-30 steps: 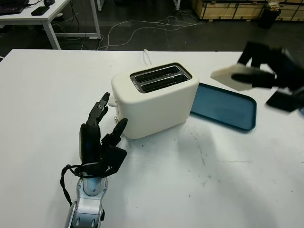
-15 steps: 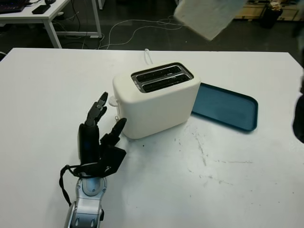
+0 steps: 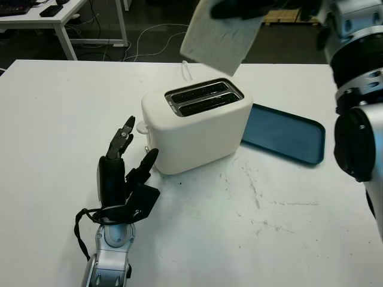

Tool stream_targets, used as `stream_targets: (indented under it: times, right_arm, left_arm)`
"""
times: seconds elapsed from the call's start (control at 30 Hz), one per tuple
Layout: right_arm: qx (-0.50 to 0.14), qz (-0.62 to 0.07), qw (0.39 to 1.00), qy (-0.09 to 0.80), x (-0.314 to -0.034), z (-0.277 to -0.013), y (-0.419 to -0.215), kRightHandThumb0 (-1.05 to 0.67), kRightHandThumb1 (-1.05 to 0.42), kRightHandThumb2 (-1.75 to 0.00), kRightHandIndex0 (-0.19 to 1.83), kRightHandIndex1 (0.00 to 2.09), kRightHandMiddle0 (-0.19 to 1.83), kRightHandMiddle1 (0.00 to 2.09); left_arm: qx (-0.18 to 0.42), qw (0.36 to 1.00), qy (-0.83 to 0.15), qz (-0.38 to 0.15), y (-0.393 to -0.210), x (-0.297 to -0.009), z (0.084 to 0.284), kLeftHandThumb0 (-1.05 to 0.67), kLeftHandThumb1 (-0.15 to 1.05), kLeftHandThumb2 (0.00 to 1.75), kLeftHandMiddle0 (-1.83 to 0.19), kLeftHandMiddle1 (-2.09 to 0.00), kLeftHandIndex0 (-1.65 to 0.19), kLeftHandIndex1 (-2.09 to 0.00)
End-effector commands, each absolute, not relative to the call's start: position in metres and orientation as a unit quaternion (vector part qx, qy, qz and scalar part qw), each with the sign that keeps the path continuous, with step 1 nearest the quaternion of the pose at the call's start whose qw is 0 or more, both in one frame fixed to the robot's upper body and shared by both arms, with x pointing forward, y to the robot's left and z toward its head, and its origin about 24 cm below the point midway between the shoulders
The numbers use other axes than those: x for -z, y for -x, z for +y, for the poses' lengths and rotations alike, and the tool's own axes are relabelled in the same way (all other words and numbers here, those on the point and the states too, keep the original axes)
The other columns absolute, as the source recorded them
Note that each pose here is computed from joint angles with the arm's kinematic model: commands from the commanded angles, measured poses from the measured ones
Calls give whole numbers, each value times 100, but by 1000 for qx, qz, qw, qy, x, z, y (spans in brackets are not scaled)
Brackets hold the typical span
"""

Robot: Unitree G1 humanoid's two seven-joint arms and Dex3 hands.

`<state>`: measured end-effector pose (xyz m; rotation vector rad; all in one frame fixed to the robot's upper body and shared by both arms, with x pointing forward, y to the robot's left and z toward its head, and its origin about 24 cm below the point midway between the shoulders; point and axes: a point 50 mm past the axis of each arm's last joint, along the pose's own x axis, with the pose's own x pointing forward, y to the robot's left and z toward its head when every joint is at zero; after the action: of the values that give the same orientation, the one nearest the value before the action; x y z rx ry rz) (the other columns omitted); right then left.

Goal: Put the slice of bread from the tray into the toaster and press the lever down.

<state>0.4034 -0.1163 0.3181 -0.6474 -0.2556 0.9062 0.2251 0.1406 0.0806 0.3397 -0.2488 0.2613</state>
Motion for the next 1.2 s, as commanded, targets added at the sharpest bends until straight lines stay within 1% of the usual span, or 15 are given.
stream_targets:
  times: [0.0, 0.2, 0.3, 0.47, 0.6, 0.77, 1.0, 1.17]
  right_arm:
    - [-436, -126, 832, 318, -307, -113, -404, -50, -92, -23, 119, 175, 98, 175]
    - [-424, -136, 826, 347, -293, -108, -406, -54, -92, -23, 118, 175, 102, 175]
    - [-404, -145, 819, 381, -288, -105, -407, -56, -92, -24, 119, 175, 103, 175]
    - [-399, -149, 815, 394, -282, -101, -407, -50, -92, -26, 120, 175, 106, 175]
    - [-385, -149, 813, 409, -278, -101, -408, -50, -92, -26, 122, 175, 107, 175]
    - [-385, -156, 816, 403, -274, -101, -408, -46, -92, -28, 121, 175, 105, 175]
    - [-390, -145, 817, 398, -268, -101, -409, -46, -92, -28, 120, 175, 103, 175]
    - [-398, -134, 824, 380, -259, -102, -410, -47, -92, -24, 120, 175, 104, 175]
  left_arm:
    - [-134, 968, -170, -129, -223, -83, 141, -63, 92, 35, -36, -43, -43, 0]
    - [-135, 968, -167, -131, -224, -84, 141, -63, 92, 34, -38, -41, -44, 0]
    - [-135, 967, -169, -133, -225, -83, 142, -64, 92, 34, -39, -41, -45, -1]
    - [-135, 967, -169, -137, -226, -83, 142, -65, 92, 33, -41, -41, -46, -1]
    - [-136, 967, -168, -132, -227, -82, 141, -67, 92, 33, -41, -41, -46, -1]
    - [-137, 967, -171, -129, -226, -82, 141, -67, 92, 33, -41, -41, -46, -1]
    - [-139, 967, -169, -127, -226, -82, 140, -66, 92, 32, -42, -41, -47, -1]
    - [-140, 968, -167, -125, -226, -81, 140, -66, 92, 33, -41, -40, -46, -1]
